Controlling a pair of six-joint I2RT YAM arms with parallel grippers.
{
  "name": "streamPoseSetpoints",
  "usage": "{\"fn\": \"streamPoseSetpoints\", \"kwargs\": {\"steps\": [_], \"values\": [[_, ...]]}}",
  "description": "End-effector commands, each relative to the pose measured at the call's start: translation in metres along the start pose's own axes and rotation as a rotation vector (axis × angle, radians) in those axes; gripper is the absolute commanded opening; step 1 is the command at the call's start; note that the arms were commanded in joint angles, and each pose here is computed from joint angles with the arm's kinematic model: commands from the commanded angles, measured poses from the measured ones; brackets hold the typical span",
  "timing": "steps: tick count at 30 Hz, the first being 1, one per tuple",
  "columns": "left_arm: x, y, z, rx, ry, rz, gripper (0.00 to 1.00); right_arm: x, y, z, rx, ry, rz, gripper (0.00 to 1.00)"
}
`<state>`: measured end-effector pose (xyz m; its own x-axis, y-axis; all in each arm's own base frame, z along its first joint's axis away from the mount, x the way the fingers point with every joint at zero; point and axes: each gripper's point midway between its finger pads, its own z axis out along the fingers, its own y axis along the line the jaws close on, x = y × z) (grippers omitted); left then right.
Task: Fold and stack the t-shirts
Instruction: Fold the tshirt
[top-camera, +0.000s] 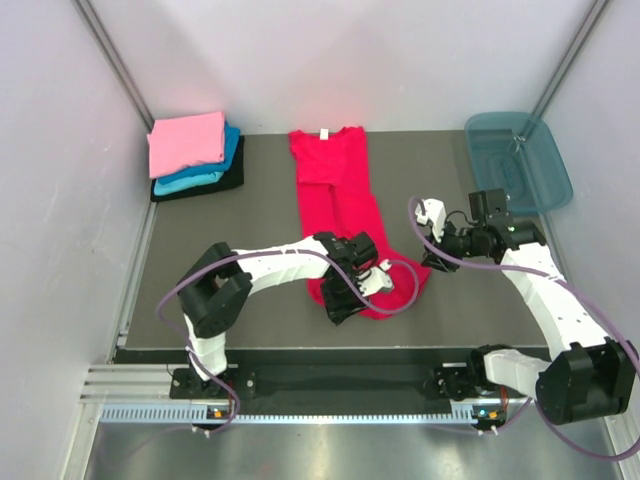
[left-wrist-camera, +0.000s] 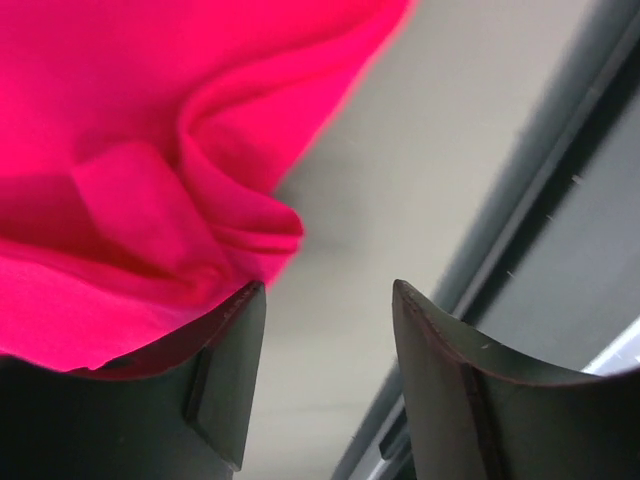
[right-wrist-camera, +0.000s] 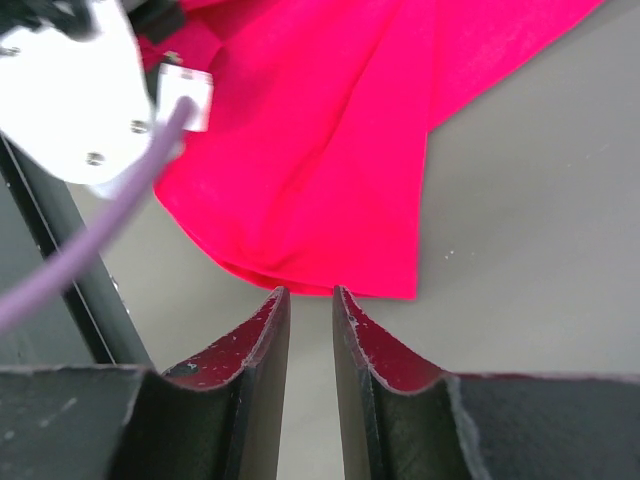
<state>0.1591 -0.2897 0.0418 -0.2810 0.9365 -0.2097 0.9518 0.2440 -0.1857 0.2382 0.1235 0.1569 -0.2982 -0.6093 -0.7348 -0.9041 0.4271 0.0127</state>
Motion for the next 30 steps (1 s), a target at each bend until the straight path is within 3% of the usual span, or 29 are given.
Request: {"fn": "streamPoseSetpoints", "kwargs": {"steps": [1, 7, 14, 17, 18, 20, 30], "values": [[-0.026, 0.019, -0.001, -0.089, -0.06, 0.005, 0.6, -0.015, -0.005, -0.012, 0.037, -0.046, -0.052, 0.25], [-0.023, 0.031, 0.006, -0.15, -0.037, -0.003, 0.59, -0.006, 0.001, -0.011, 0.025, -0.041, -0.048, 0.25], [-0.019, 0.03, 0.018, -0.149, -0.011, 0.015, 0.46, -0.004, -0.001, -0.006, 0.014, -0.04, -0.029, 0.25], [-0.019, 0.026, 0.019, -0.141, -0.001, 0.028, 0.24, -0.003, -0.001, -0.006, 0.015, -0.039, -0.021, 0.25], [-0.017, 0.025, 0.016, -0.141, 0.0, 0.03, 0.1, -0.004, -0.001, -0.007, 0.02, -0.042, -0.026, 0.25], [-0.015, 0.023, 0.009, -0.147, 0.004, 0.034, 0.01, -0.003, -0.001, -0.008, 0.027, -0.043, -0.03, 0.25], [0.036, -0.007, -0.038, -0.092, 0.049, 0.104, 0.0, -0.005, 0.001, -0.007, 0.012, -0.055, -0.022, 0.25]]}}
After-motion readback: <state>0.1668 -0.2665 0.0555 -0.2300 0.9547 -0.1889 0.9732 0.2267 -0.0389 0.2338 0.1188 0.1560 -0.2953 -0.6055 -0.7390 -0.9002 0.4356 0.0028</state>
